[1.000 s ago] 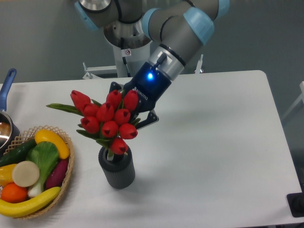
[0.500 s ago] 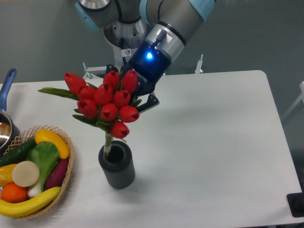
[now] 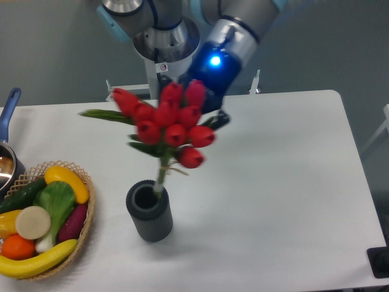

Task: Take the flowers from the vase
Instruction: 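Carry the tulip bunch up and away from the vase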

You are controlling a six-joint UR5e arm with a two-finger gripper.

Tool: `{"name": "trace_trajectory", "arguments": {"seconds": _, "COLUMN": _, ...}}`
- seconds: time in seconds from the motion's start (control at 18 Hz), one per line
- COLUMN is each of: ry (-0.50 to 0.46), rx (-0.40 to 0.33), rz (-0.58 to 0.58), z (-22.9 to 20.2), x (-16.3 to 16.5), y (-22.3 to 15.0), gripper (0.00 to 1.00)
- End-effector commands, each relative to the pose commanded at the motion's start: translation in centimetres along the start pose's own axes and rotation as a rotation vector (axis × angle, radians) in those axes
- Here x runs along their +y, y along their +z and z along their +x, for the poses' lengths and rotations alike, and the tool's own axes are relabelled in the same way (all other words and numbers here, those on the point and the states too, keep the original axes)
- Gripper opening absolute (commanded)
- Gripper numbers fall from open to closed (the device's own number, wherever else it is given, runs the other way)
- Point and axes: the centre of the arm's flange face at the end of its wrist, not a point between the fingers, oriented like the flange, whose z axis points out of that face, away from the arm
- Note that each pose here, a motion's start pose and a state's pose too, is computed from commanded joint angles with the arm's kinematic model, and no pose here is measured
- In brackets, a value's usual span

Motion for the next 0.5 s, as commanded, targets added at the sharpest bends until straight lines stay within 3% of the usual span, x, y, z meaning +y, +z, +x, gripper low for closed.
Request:
{"name": "trace_trajectory", "arguments": {"seconds": 0.22, "ry": 0.032, "rx": -0.051, "rz": 0.002, "z": -3.2, "x": 1.7, "y": -2.1, "gripper": 0.36}}
{"name": "trace_trajectory", "arguments": {"seconds": 0.5, "ry": 0.08, "rx": -0.062, "rz": -0.008, "z": -4.9, "x": 3.1, "y": -2.2, "gripper": 0.36}}
